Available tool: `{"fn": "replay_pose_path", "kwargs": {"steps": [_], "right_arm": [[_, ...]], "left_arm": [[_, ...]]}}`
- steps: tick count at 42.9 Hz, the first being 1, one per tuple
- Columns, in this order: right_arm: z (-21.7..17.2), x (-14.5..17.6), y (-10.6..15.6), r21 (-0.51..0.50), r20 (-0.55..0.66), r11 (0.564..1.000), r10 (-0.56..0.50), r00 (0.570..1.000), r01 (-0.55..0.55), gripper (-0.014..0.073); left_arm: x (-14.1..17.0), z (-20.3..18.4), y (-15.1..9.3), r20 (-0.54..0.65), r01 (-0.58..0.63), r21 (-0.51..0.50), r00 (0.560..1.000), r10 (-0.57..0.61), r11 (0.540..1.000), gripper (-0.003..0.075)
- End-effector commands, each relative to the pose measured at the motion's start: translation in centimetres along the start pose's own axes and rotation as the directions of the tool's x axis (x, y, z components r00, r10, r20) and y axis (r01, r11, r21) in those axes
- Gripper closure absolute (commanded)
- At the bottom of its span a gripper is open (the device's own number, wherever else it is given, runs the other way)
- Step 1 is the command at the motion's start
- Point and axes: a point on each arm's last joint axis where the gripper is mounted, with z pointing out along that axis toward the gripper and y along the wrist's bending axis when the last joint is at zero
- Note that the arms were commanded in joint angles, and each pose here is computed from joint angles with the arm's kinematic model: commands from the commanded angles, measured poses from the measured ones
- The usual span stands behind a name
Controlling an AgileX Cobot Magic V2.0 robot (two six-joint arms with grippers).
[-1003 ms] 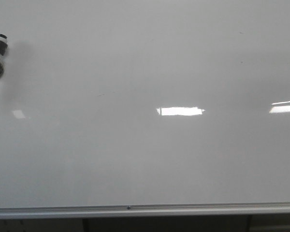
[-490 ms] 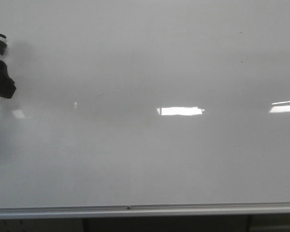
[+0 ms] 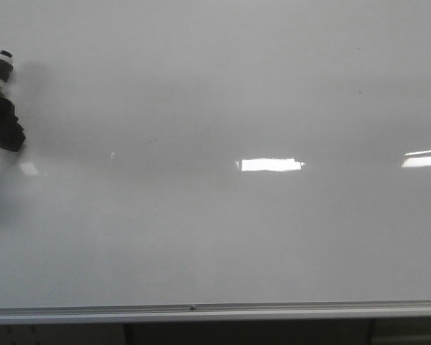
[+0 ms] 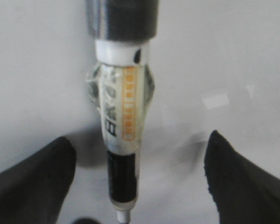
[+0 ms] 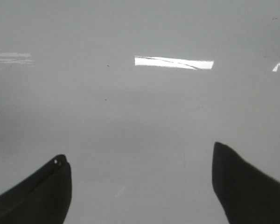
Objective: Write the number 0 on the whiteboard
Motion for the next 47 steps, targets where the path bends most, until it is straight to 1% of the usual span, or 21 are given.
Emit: {"fn": "replay_pose_path", "kwargs": {"steps": [1,6,7,10,14,18,22,26,29,32,33,35,37,40,41,45,46,47], "right_arm": [[-0.2,-1.7,-0.1,0.009,0.093,1.0,0.0,0.996,0.0,-0.0036],[-0.2,-1.7,-0.1,0.009,0.093,1.0,0.0,0.996,0.0,-0.0036],[-0.2,-1.7,-0.1,0.009,0.093,1.0,0.0,0.996,0.0,-0.0036],[-0.2,-1.7,-0.1,0.009,0.093,1.0,0.0,0.996,0.0,-0.0036],[-0.2,-1.7,-0.1,0.009,0.093,1.0,0.0,0.996,0.0,-0.0036],[-0.2,-1.7,-0.1,0.009,0.089,1.0,0.0,0.996,0.0,-0.0036],[0.0,-1.7,0.0,0.005,0.056,1.0,0.0,0.998,0.0,-0.0036],[0.5,-2.0,0.0,-0.001,-0.004,1.0,0.0,1.0,0.0,-0.0036],[1.2,-2.4,0.1,-0.01,-0.068,1.0,0.001,0.998,-0.002,-0.0036],[2.1,-2.8,0.2,-0.025,-0.137,1.0,0.004,0.991,-0.007,-0.0036],[2.3,-3.1,0.2,-0.031,-0.152,0.999,0.006,0.988,-0.011,-0.0036],[3.0,-3.4,0.5,-0.054,-0.206,0.998,0.01,0.979,-0.021,-0.0036],[3.8,-4.0,0.9,-0.088,-0.258,0.996,0.003,0.966,-0.027,-0.0036],[4.4,-4.6,1.6,-0.148,-0.312,0.989,-0.021,0.95,-0.027,-0.0036],[4.8,-4.7,1.9,-0.174,-0.343,0.984,-0.033,0.939,-0.029,-0.0036],[5.5,-5.5,3.3,-0.291,-0.408,0.956,-0.09,0.909,-0.037,-0.0036],[5.8,-5.8,3.8,-0.332,-0.421,0.942,-0.108,0.901,-0.042,-0.0036],[6.0,-5.9,4.2,-0.366,-0.434,0.929,-0.124,0.892,-0.048,-0.0036]], "left_arm": [[-2.4,-0.7,0.1,0.154,0.001,-0.018,0.988,0.002,1.0,0.0326],[-2.3,-0.7,0.1,0.147,0.001,-0.017,0.989,0.002,1.0,0.0498],[-2.3,-0.7,0.1,0.145,0.001,-0.017,0.989,0.002,1.0,0.0519],[-2.2,-0.7,0.1,0.128,0.0,-0.014,0.992,0.002,1.0,0.0623],[-1.9,-0.8,0.0,0.096,0.002,-0.007,0.995,-0.002,1.0,0.0736],[-1.8,-1.4,-0.3,0.06,-0.001,0.006,0.998,0.001,1.0,0.0739],[-1.8,-2.4,-1.3,0.005,-0.009,0.041,1.0,0.009,0.999,0.0738],[-1.9,-3.5,-3.2,-0.094,-0.015,0.11,0.995,0.025,0.994,0.0736],[-1.9,-4.3,-5.1,-0.175,-0.018,0.179,0.983,0.05,0.984,0.0736],[-2.0,-5.0,-7.1,-0.228,-0.073,0.278,0.964,0.14,0.958,0.0736],[-2.0,-5.3,-7.7,-0.244,-0.075,0.316,0.957,0.157,0.946,0.0736],[-2.0,-6.1,-9.4,-0.254,-0.114,0.43,0.937,0.241,0.896,0.0736],[-2.0,-7.2,-11.1,-0.261,-0.107,0.557,0.919,0.296,0.823,0.0736],[-2.2,-8.4,-12.7,-0.228,-0.11,0.684,0.906,0.355,0.721,0.0736],[-2.1,-8.9,-13.2,-0.213,-0.12,0.73,0.896,0.391,0.673,0.0736],[-2.1,-10.4,-14.5,-0.165,-0.117,0.838,0.877,0.451,0.533,0.0739],[-2.1,-10.9,-14.8,-0.151,-0.114,0.863,0.872,0.466,0.491,0.0739],[-2.2,-11.1,-15.1,-0.134,-0.119,0.878,0.868,0.477,0.463,0.0739]]}}
